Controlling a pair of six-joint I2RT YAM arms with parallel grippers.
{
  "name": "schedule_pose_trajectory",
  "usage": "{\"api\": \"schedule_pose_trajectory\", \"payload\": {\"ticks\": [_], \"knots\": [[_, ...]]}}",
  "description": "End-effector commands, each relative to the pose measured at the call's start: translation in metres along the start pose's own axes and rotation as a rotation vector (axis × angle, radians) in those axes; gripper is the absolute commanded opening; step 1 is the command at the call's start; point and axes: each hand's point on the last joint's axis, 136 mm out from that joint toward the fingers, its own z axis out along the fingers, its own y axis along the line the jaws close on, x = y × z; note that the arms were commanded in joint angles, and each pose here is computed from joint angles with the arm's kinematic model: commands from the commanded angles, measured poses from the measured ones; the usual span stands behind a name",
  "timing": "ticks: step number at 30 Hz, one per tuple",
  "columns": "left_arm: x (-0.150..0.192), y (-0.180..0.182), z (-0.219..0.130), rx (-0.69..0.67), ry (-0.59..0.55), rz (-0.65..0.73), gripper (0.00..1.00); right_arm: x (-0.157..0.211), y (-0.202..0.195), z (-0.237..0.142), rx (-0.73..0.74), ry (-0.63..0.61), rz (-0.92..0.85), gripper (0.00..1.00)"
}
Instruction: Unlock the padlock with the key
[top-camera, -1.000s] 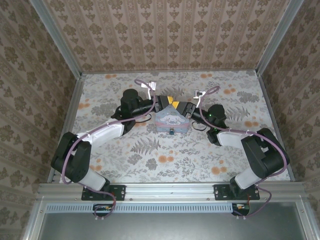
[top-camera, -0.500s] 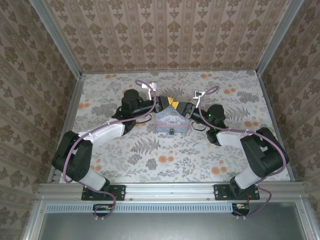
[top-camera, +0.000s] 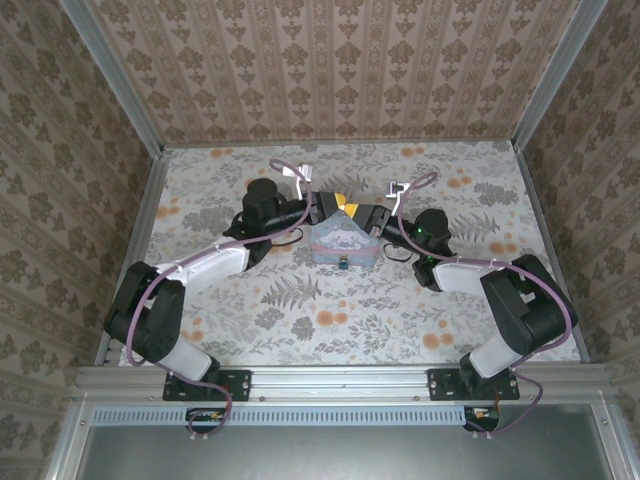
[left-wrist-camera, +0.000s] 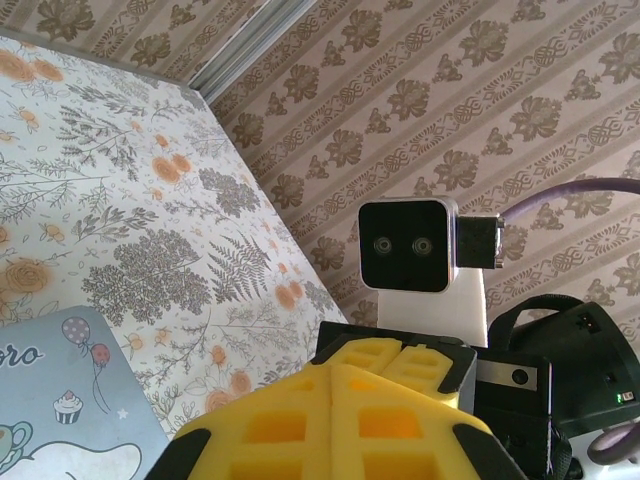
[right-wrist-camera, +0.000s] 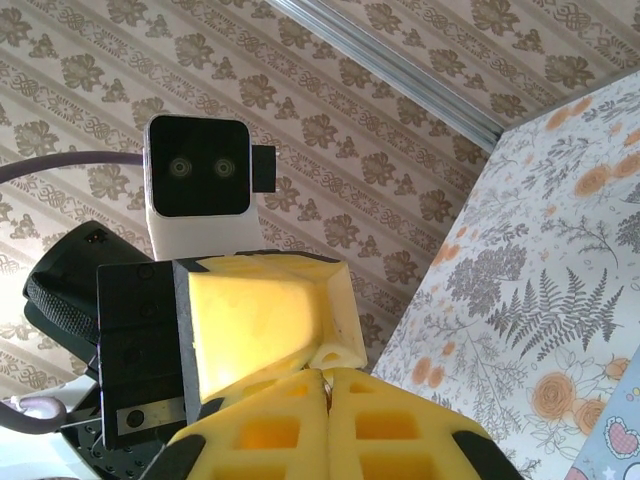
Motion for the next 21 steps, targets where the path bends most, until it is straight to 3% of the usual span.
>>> {"api": "schedule_pose_trajectory", "payload": {"ticks": [1,9,10,12,15,18,21], "knots": [[0.000,-0.005,0.004,0.025,0.004,0.006,0.00,-0.003,0.013,0.003,-0.056,0.000,-0.023,0.03],[-0.001,-0.003,0.006,0.015,0.014,0.005,0.02,-0.003,0.015,0.002,-0.062,0.002,-0.017,0.00],[-0.004,-0.002,0.003,0.005,0.007,0.008,0.11,-0.002,0.013,0.001,-0.050,-0.002,-0.014,0.00],[-0.010,-0.001,-0.006,-0.016,-0.009,0.014,0.40,0.000,0.005,-0.002,-0.007,-0.002,-0.001,0.00],[-0.024,0.006,-0.027,-0.083,-0.079,0.024,0.63,0.002,-0.014,-0.010,0.092,-0.006,0.021,0.00],[-0.021,0.010,-0.046,-0.145,-0.089,0.043,0.76,0.006,-0.031,-0.020,0.184,-0.006,0.037,0.00],[-0.008,0.010,-0.059,-0.208,-0.063,0.077,0.82,0.009,-0.051,-0.036,0.277,-0.010,0.062,0.00]]}}
